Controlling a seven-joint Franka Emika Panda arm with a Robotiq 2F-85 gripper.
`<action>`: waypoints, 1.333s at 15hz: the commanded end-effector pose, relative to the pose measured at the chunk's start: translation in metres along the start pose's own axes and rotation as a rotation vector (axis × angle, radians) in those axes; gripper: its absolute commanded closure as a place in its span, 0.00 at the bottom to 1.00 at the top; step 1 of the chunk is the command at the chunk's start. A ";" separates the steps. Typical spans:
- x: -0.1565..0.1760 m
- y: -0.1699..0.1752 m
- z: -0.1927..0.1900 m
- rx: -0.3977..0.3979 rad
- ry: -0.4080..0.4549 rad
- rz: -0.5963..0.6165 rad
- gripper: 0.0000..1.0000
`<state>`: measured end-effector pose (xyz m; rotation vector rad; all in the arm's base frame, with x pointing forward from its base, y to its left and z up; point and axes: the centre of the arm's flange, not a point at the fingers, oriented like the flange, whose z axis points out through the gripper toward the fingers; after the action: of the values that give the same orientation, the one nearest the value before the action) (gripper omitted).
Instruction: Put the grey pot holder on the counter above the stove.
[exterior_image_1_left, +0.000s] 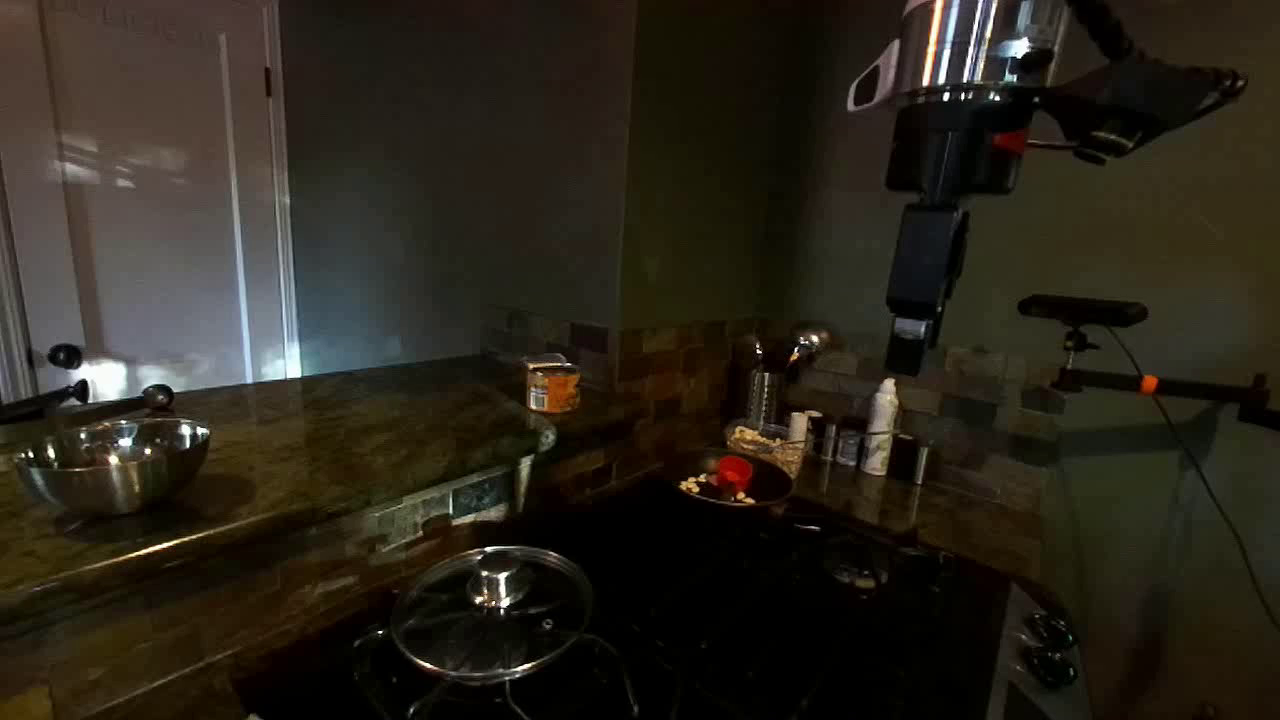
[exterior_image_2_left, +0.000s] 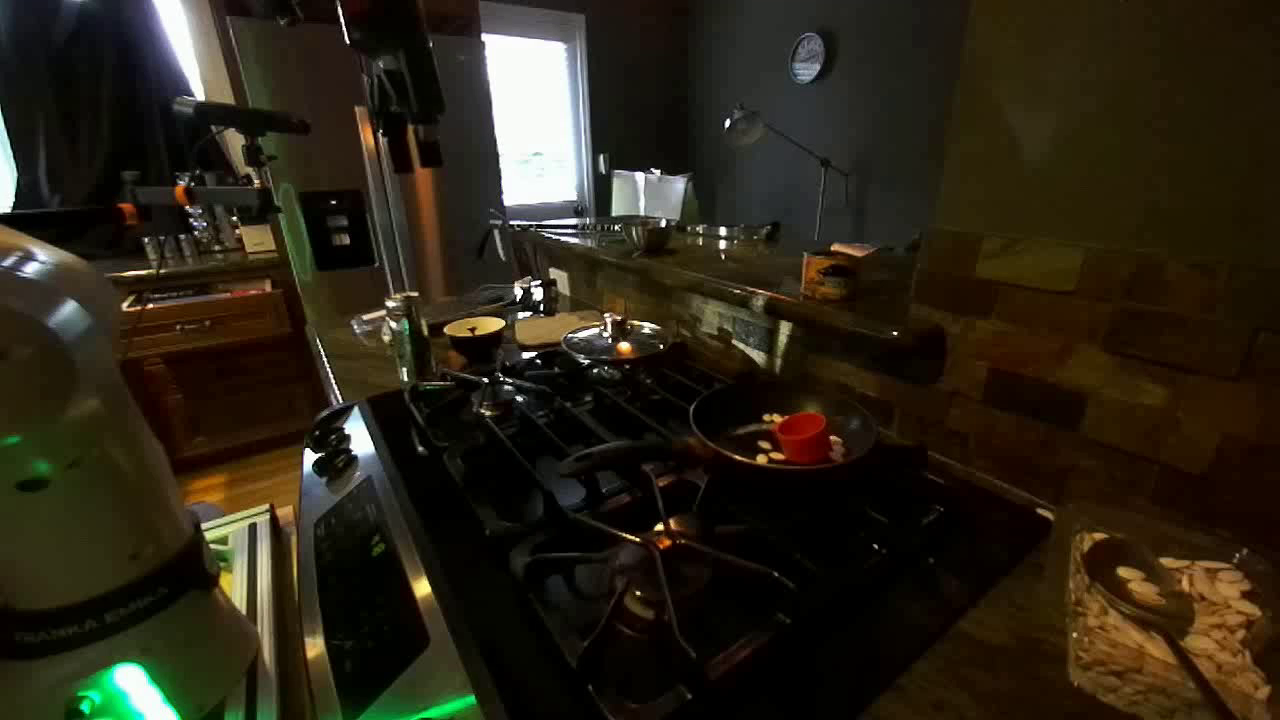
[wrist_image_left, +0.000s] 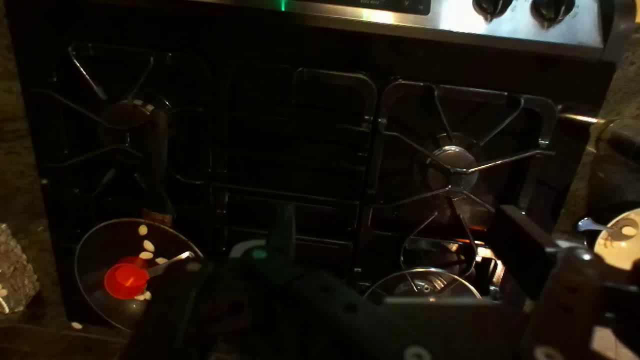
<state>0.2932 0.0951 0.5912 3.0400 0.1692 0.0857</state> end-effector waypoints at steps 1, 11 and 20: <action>0.000 0.000 0.000 0.000 0.000 0.000 0.00; 0.159 -0.030 0.045 0.442 0.353 0.196 0.00; 0.158 -0.031 0.062 0.440 0.354 0.231 0.00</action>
<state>0.4450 0.1375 0.5378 3.4359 -0.0724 0.6808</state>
